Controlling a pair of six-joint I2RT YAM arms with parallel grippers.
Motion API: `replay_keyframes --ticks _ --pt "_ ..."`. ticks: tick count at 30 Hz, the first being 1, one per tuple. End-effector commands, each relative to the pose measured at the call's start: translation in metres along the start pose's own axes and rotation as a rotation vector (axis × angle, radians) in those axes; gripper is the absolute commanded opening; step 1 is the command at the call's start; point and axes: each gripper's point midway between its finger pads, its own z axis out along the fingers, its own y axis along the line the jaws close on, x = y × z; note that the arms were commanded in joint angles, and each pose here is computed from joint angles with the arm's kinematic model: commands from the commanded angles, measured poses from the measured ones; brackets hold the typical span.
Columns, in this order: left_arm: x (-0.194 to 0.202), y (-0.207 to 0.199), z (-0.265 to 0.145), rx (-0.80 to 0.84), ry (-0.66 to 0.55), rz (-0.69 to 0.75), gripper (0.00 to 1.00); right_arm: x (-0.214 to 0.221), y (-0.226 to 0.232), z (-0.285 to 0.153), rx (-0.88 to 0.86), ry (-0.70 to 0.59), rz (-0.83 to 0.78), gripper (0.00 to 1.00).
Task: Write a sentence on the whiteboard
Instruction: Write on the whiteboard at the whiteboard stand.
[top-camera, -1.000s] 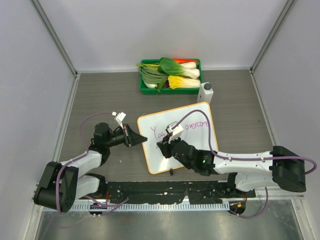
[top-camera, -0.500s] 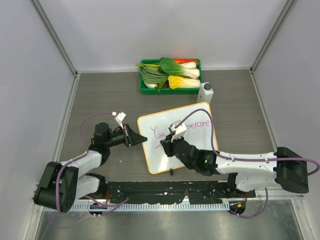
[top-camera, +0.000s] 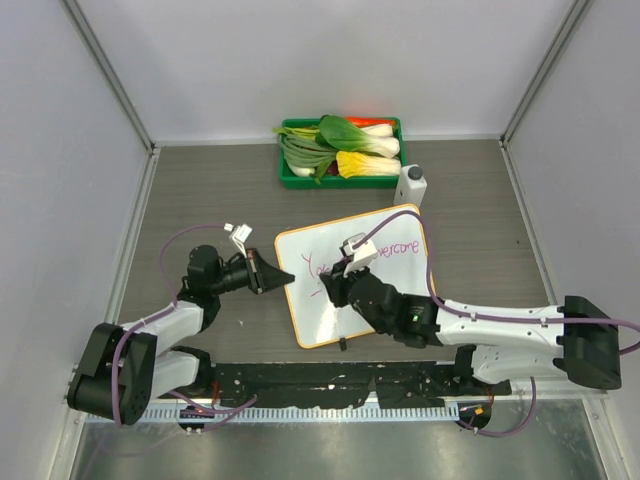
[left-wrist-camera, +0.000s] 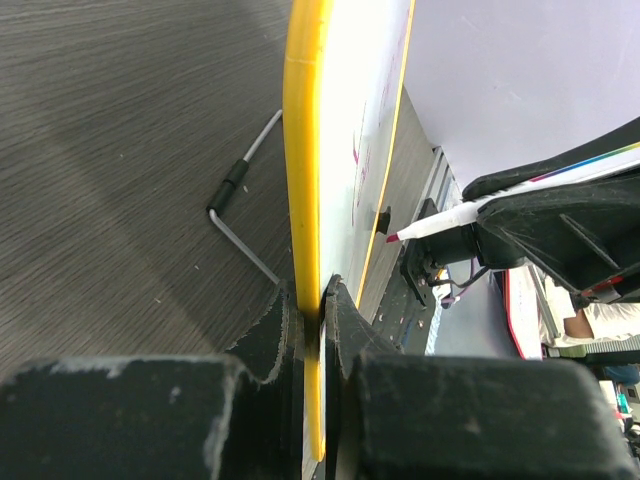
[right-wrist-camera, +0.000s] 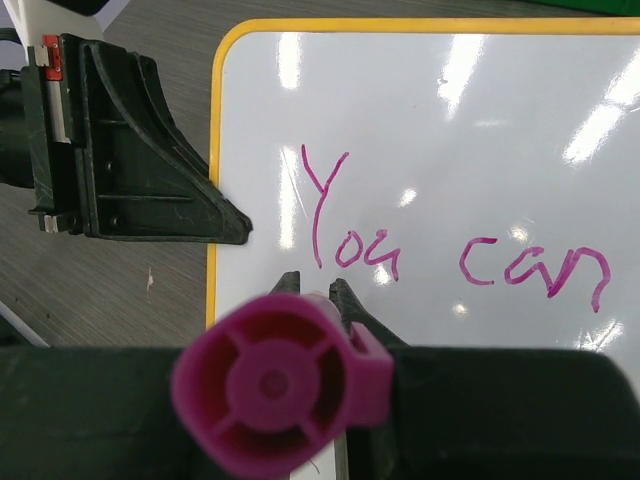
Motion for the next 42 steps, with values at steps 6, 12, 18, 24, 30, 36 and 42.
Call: replay_keyframes --ticks 6,12,18,24,30,36,42 --pt "-0.002 0.012 0.001 -0.045 -0.014 0.06 0.0 -0.008 0.012 0.011 -0.009 -0.023 0.03 0.01" --pt "-0.002 0.012 0.002 -0.044 -0.013 0.059 0.0 0.004 0.011 0.013 0.002 0.016 0.027 0.01" --pt "-0.002 0.013 0.002 -0.045 -0.014 0.058 0.0 0.014 0.004 0.011 0.023 0.043 0.021 0.01" --pt "-0.002 0.012 0.002 -0.043 -0.012 0.056 0.0 0.024 0.0 0.008 0.02 0.076 0.014 0.01" --pt "-0.001 0.013 0.002 -0.045 -0.009 0.054 0.0 0.038 -0.005 0.005 0.021 0.117 -0.009 0.01" --pt "-0.002 0.013 0.002 -0.045 -0.012 0.057 0.0 0.048 -0.012 -0.002 0.022 0.146 -0.013 0.01" --pt "-0.002 0.012 0.002 -0.044 -0.011 0.057 0.0 0.051 -0.02 -0.003 0.053 0.153 -0.043 0.01"
